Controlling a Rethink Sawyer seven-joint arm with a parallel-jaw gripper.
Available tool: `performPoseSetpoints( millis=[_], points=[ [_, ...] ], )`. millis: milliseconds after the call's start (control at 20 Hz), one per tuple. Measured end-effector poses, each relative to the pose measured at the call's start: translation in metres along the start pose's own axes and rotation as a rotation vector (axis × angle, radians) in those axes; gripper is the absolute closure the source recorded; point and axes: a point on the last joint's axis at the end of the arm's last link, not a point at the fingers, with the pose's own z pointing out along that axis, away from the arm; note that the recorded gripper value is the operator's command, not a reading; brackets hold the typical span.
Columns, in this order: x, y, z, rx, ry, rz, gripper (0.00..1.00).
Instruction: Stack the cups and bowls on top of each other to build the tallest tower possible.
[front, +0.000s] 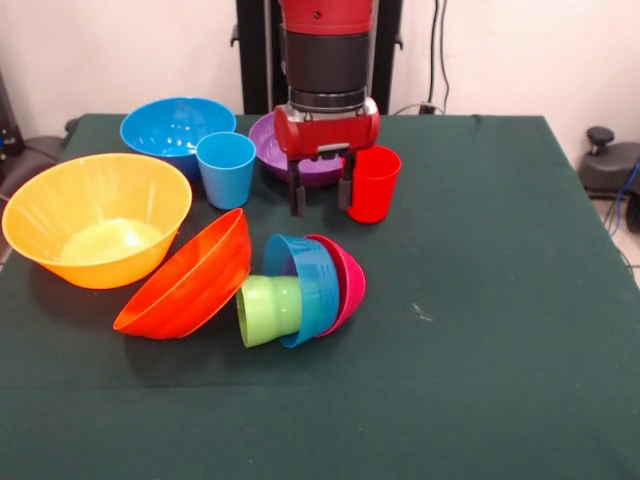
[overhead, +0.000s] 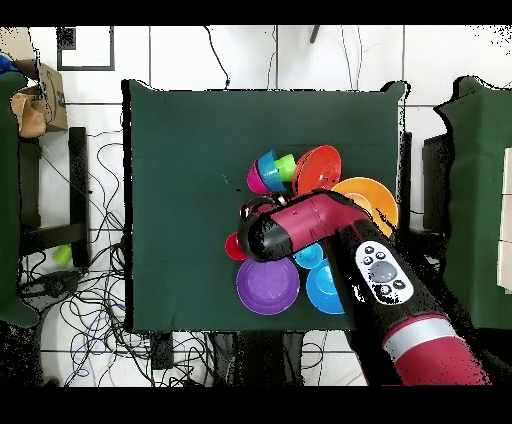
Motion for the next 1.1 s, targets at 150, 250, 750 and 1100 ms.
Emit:
performPoseSetpoints(
  millis=[150, 250, 750, 1100],
  points=[
    [-0.011, -0.010, -0.009, -0.004, -0.032, 0.020, 0.00],
    [-0.016, -0.015, -0.013, -0.009, -0.044, 0.034, 0.00],
    [-0.025, -0.031, -0.024, -0.033, -0.032, 0.038, 0.00],
    [-0.032, -0.025, -0.020, -0.062, -0.044, 0.022, 0.00]
  ],
)
